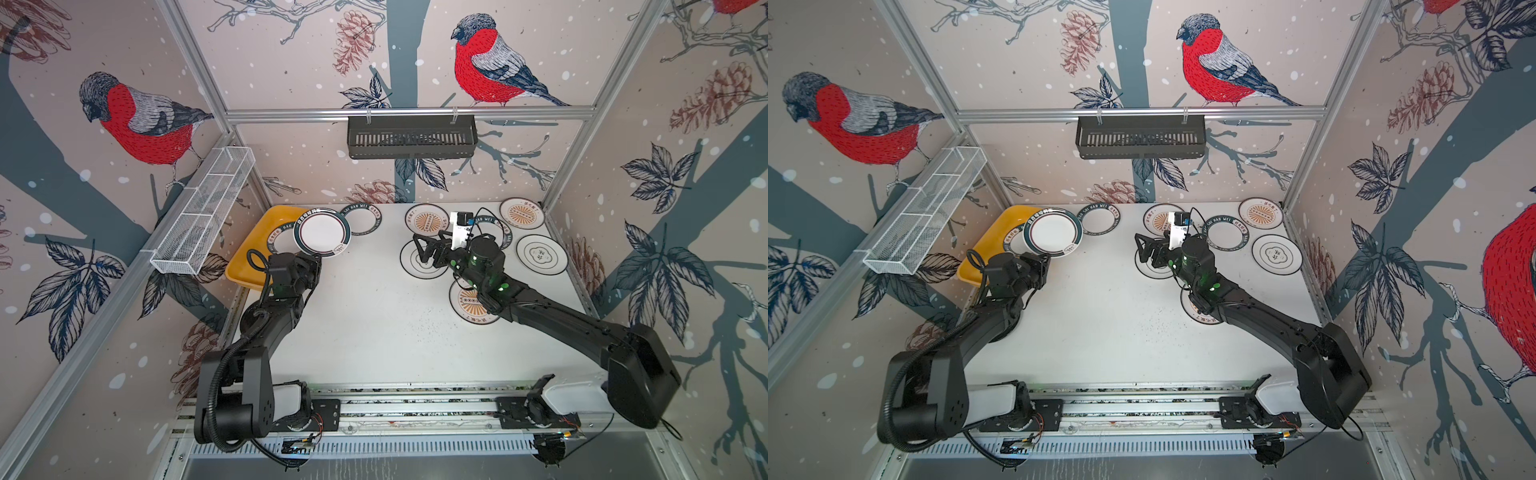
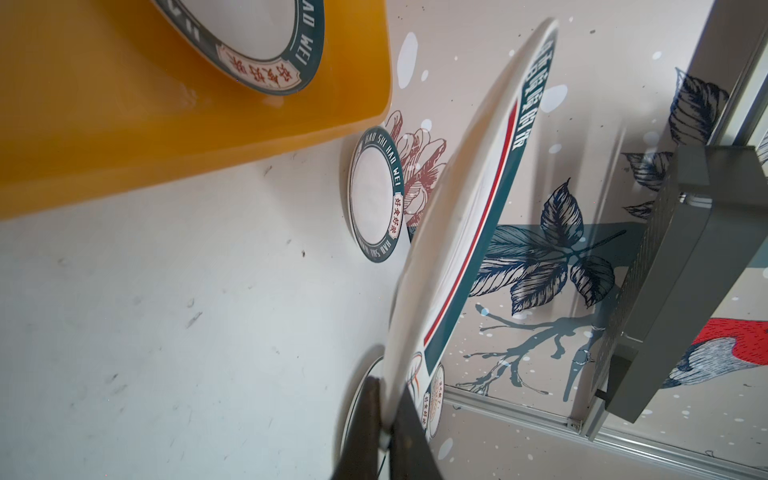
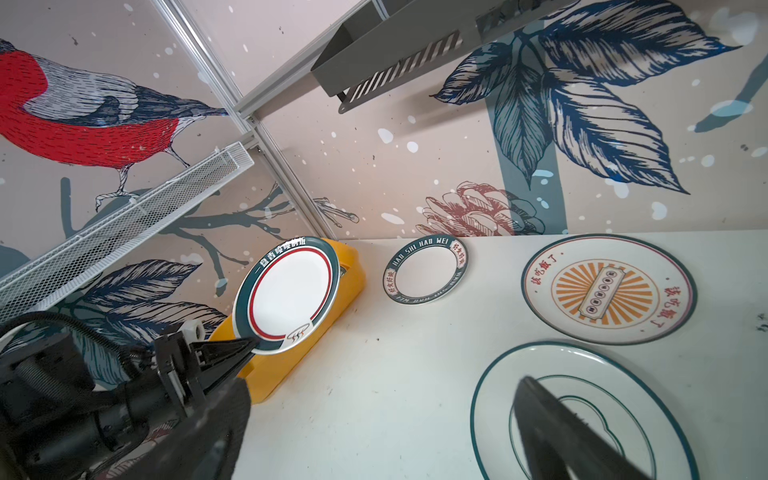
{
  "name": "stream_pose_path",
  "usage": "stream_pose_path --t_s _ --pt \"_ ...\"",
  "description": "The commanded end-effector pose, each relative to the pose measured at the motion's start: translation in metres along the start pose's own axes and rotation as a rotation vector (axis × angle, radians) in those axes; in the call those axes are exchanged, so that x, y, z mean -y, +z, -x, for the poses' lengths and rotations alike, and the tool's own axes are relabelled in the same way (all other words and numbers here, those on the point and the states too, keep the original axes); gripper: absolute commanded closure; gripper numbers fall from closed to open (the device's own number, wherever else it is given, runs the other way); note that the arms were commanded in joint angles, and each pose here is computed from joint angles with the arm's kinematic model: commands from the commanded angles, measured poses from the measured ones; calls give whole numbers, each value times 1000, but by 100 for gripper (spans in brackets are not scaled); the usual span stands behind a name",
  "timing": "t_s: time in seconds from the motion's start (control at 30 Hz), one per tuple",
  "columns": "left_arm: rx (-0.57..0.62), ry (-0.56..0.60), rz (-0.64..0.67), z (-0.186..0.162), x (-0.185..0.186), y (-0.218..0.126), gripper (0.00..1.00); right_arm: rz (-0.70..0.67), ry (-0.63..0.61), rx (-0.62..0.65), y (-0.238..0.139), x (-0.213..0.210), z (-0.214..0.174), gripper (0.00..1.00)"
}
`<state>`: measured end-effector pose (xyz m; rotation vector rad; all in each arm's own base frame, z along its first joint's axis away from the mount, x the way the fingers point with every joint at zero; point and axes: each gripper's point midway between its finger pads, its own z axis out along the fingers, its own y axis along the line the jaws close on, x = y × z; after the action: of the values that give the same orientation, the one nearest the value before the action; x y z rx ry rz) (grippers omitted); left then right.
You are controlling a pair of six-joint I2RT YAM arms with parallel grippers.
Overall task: Place the plates into the plastic bin on the countertop
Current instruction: 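Lift the red-ringed plate with the left gripper toward the yellow bin, then lower the red-ringed plate into the yellow bin and open the left gripper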
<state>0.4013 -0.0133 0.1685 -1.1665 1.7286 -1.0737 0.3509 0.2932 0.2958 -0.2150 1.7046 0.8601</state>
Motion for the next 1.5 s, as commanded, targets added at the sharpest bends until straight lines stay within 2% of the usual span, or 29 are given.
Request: stream_pose_path --t_s 0.0,0.3,0.57,0.83,1.2,1.47 --pt "-5 49 -92 21 22 2 98 2 -5 39 2 -7 11 1" --pt "53 18 -54 86 -6 11 98 -44 -6 50 0 -5 12 1" --pt "0 11 16 121 -33 46 96 -67 -12 55 -3 -6 11 1" --pt "-33 28 91 139 -56 74 95 -108 -11 82 -15 -3 15 1" --pt "-42 -52 114 149 -84 96 94 -156 -18 91 -29 6 16 0" --pt "-41 -56 156 154 -91 102 80 -184 1 125 -44 11 23 1"
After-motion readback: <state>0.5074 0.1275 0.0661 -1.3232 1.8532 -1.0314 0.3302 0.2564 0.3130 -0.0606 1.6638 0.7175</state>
